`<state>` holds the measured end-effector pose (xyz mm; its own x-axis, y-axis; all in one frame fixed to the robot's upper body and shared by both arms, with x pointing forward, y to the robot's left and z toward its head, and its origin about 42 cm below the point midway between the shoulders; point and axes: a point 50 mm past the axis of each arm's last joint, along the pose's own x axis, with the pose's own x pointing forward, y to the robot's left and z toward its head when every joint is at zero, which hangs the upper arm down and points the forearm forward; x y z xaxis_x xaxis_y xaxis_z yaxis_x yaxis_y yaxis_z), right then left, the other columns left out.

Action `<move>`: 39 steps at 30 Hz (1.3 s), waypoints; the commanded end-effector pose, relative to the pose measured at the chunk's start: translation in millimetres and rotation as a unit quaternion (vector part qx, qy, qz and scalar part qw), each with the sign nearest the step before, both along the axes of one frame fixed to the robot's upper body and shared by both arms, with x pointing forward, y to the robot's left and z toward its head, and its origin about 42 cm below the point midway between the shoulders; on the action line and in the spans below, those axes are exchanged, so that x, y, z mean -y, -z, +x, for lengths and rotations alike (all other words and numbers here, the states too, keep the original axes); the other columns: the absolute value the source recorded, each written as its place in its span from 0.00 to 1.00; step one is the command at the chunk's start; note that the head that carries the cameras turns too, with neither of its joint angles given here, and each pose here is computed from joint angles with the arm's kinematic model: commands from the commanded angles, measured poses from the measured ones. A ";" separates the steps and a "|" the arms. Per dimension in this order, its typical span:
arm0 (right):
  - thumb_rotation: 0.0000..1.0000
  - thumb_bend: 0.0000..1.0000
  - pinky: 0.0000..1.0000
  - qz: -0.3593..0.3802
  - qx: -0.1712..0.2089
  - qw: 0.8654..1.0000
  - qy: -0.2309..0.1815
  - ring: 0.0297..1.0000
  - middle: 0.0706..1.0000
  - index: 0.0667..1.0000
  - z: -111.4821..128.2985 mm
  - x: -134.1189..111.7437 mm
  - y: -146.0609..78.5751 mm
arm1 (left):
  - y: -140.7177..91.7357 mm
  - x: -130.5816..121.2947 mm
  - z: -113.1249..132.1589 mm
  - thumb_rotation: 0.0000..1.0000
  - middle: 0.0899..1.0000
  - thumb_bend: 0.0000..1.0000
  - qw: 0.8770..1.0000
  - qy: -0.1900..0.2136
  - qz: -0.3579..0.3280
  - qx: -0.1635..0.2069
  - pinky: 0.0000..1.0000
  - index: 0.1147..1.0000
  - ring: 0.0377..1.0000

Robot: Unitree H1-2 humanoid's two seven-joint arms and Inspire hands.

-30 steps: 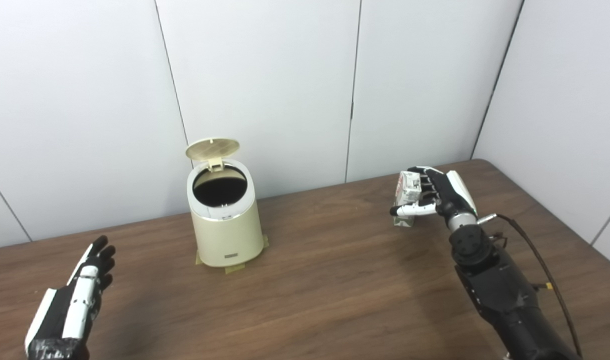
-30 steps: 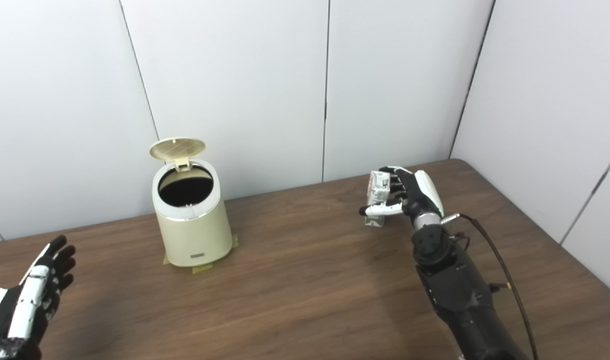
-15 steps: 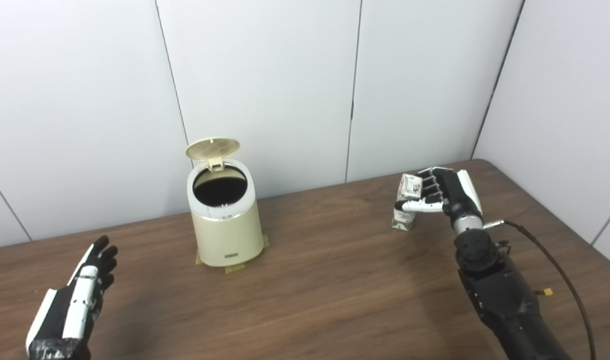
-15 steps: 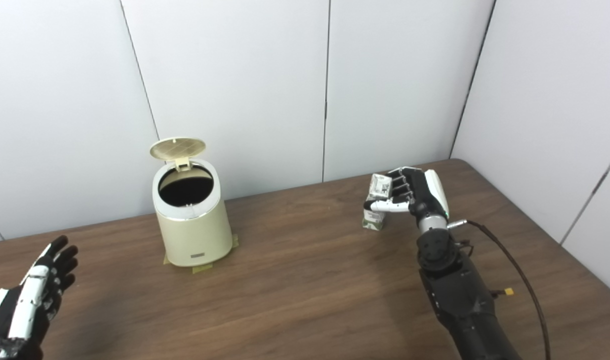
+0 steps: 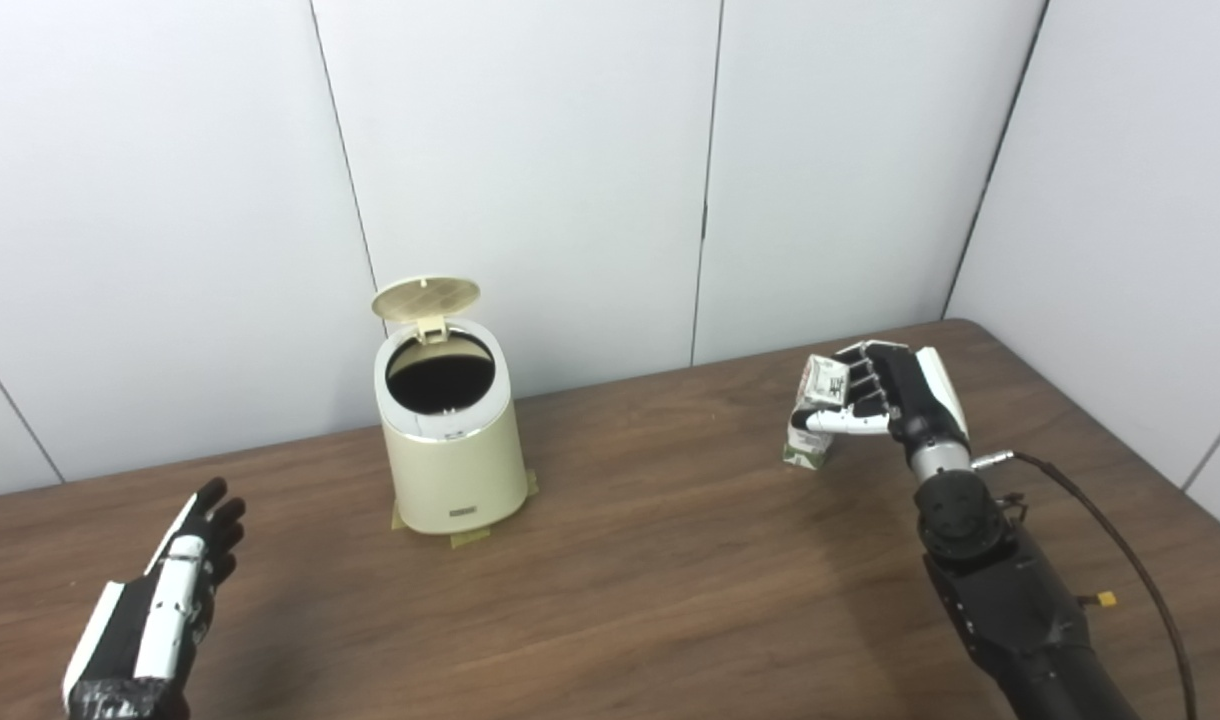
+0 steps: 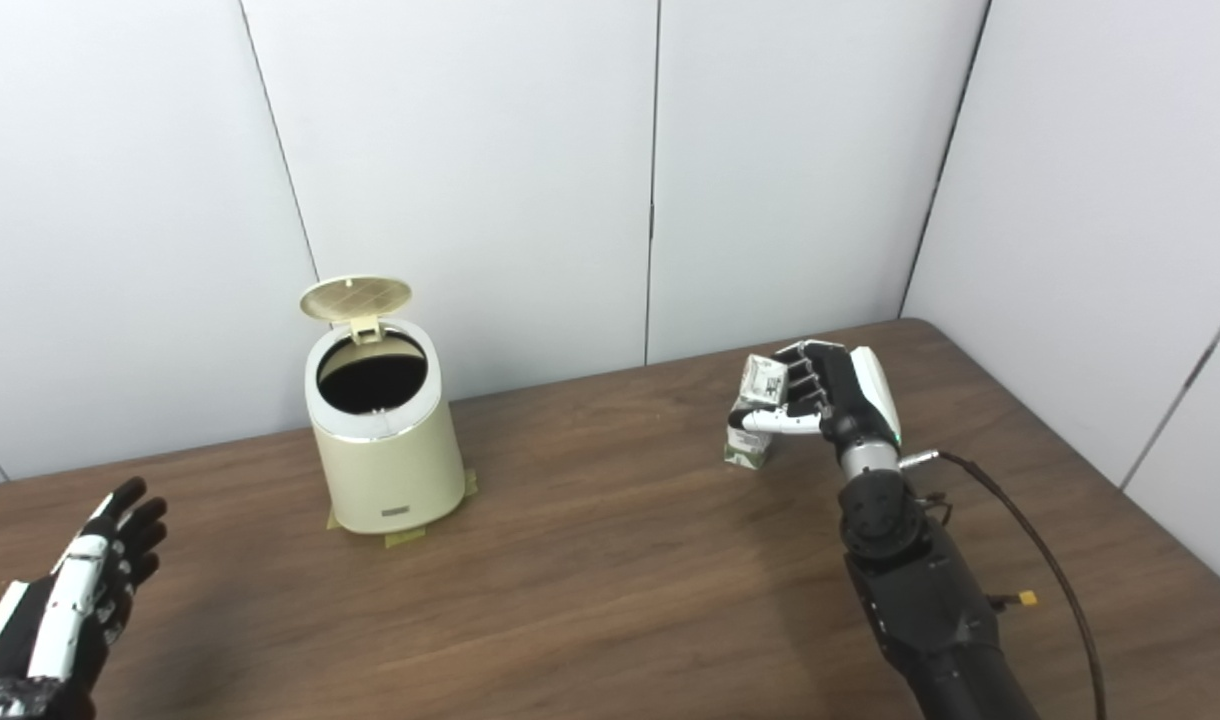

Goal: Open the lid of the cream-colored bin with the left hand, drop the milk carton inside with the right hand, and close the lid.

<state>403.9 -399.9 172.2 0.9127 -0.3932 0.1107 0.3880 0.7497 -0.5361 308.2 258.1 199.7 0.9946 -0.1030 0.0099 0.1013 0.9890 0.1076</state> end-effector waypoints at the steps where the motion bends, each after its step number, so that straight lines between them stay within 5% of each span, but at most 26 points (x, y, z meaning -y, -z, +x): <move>1: 0.00 0.53 0.36 -0.018 0.067 0.998 -0.005 0.41 0.44 0.45 5.0 -1.2 -35.8 | -17.1 0.4 7.4 1.00 0.95 0.28 0.999 0.007 0.004 0.046 0.99 0.98 0.97; 20: 0.00 0.53 0.41 -0.002 0.194 0.976 -0.102 0.43 0.44 0.45 3.1 -124.1 -105.6 | -6.0 21.5 -1.7 0.98 0.93 0.33 0.999 0.012 -0.001 0.040 0.96 0.95 0.94; 31: 0.00 0.53 0.37 -0.006 0.240 0.947 -0.213 0.36 0.41 0.47 8.5 -210.5 -141.8 | 3.5 30.5 -7.5 0.94 0.93 0.36 1.000 0.008 -0.004 0.026 0.94 0.95 0.94; 39: 0.00 0.53 0.34 0.014 0.242 0.938 -0.248 0.37 0.41 0.47 22.3 -254.6 -162.0 | 6.3 34.0 -4.6 0.94 0.92 0.37 0.999 0.007 -0.001 0.031 0.93 0.95 0.93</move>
<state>422.3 -152.4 302.1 0.8917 0.0393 0.4509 0.1588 0.9057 -0.3930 296.8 228.4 177.6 0.9934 -0.1133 -0.0178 0.1146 0.9881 0.1030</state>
